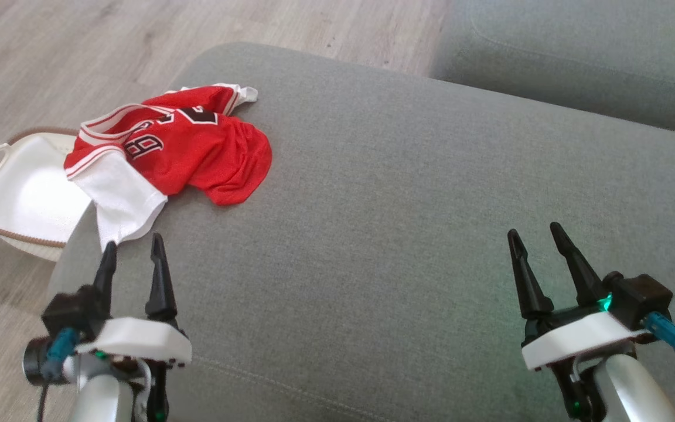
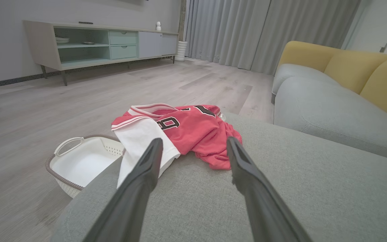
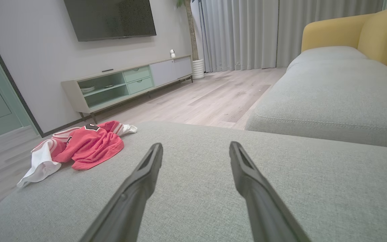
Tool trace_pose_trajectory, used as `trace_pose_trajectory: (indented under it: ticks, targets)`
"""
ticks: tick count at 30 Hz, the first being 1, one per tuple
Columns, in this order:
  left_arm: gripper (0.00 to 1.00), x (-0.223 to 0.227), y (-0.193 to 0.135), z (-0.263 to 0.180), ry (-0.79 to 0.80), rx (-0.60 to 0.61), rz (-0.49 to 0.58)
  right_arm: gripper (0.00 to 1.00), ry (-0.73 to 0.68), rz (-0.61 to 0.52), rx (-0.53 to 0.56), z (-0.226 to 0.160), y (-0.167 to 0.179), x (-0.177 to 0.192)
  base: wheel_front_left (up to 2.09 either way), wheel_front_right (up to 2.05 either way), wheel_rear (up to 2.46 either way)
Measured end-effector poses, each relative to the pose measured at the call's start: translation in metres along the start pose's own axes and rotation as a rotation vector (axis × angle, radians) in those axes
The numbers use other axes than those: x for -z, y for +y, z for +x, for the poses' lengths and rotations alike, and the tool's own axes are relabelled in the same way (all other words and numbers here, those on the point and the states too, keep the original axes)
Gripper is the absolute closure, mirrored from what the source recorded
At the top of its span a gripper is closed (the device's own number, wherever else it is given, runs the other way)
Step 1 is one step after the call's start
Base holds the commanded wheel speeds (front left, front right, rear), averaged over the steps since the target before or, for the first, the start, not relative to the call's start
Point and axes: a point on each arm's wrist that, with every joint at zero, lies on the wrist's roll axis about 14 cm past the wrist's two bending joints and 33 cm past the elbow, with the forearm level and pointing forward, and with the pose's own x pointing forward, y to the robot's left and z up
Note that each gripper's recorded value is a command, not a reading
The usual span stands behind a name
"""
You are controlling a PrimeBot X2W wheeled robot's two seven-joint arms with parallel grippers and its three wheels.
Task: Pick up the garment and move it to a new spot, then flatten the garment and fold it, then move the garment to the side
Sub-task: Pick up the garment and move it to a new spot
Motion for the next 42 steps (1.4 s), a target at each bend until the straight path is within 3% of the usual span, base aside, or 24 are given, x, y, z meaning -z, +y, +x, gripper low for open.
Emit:
trace_pose_trajectory:
  ticks: [5, 10, 13, 24, 31, 37, 38, 40, 41, 42]
  targets:
    - [0.00, -0.012, -0.006, 0.025, 0.029, 0.052, 0.022, 0.00, 0.007, 0.005, 0.016, 0.001, -0.011, 0.003, 0.00, 0.00, 0.00]
    - [0.00, -0.059, -0.004, 0.091, 0.057, 0.068, 0.072, 0.00, -0.010, 0.007, 0.036, 0.009, -0.027, 0.000, 0.00, 0.00, 0.00]
    - [0.00, -0.060, -0.002, 0.126, 0.157, 0.058, 0.069, 0.00, -0.007, 0.009, 0.052, 0.011, -0.041, 0.003, 0.00, 0.00, 0.00]
    - [0.00, 0.047, -0.002, 0.195, 0.606, -0.032, -0.060, 0.00, 0.013, 0.036, 0.167, 0.007, -0.103, 0.020, 0.00, 0.00, 0.00]
    - [0.00, 0.151, -0.031, 0.170, 0.945, -0.005, -0.038, 0.00, 0.068, 0.044, 0.268, -0.016, -0.141, 0.041, 0.00, 0.00, 0.00]
    - [0.00, 0.159, -0.040, 0.171, 1.023, 0.039, -0.015, 0.00, 0.092, 0.055, 0.296, -0.024, -0.147, 0.049, 0.00, 0.00, 0.00]
    - [0.13, 0.158, -0.040, 0.171, 1.022, 0.044, -0.013, 0.00, 0.089, 0.054, 0.291, -0.023, -0.146, 0.048, 0.00, 0.00, 0.00]
    - [0.84, 0.155, -0.040, 0.171, 1.006, 0.054, -0.008, 0.00, 0.079, 0.047, 0.284, -0.020, -0.144, 0.043, 0.00, 0.00, 0.00]
    - [1.00, 0.153, -0.041, 0.170, 0.997, 0.062, -0.004, 0.00, 0.072, 0.046, 0.283, -0.019, -0.144, 0.040, 0.00, 0.00, 0.00]
    - [1.00, 0.150, -0.042, 0.170, 0.987, 0.066, -0.003, 0.00, 0.066, 0.047, 0.282, -0.019, -0.143, 0.038, 0.00, 0.00, 0.00]
